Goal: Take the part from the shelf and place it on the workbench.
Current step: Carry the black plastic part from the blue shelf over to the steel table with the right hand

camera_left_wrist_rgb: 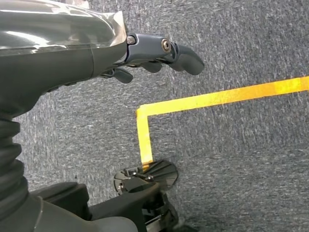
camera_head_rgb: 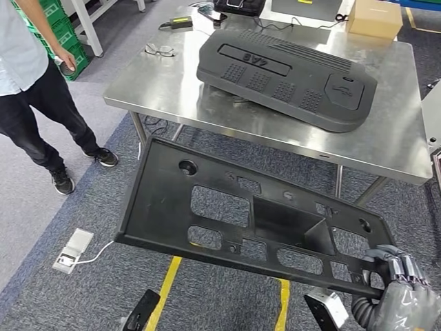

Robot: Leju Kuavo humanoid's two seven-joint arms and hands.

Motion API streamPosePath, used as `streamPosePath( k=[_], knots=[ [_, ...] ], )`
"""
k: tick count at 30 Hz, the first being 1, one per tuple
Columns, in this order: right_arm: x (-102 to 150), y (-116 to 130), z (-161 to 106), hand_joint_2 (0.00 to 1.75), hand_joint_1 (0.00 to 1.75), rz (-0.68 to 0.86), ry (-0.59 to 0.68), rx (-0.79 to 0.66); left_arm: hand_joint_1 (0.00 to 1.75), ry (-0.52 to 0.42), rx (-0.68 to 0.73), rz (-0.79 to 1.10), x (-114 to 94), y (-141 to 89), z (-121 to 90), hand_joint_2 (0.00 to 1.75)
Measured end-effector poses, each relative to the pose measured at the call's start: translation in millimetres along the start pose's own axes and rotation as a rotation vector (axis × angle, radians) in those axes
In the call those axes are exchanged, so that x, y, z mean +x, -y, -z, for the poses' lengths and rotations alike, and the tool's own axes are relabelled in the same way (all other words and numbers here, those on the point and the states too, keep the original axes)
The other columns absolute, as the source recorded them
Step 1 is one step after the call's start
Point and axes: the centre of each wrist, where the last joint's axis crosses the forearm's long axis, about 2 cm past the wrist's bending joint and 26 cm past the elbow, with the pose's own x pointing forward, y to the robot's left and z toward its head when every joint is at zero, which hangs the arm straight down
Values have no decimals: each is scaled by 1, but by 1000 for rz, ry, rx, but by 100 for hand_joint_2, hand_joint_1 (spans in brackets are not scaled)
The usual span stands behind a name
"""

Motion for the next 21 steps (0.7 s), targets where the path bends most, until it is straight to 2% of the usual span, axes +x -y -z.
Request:
streamPosePath(
  k=[21],
  knots=[
    [-1, -2, -1, 175, 175, 2, -11, 5, 0, -6, 6, -5, -5, -3, -2, 175]
  ],
)
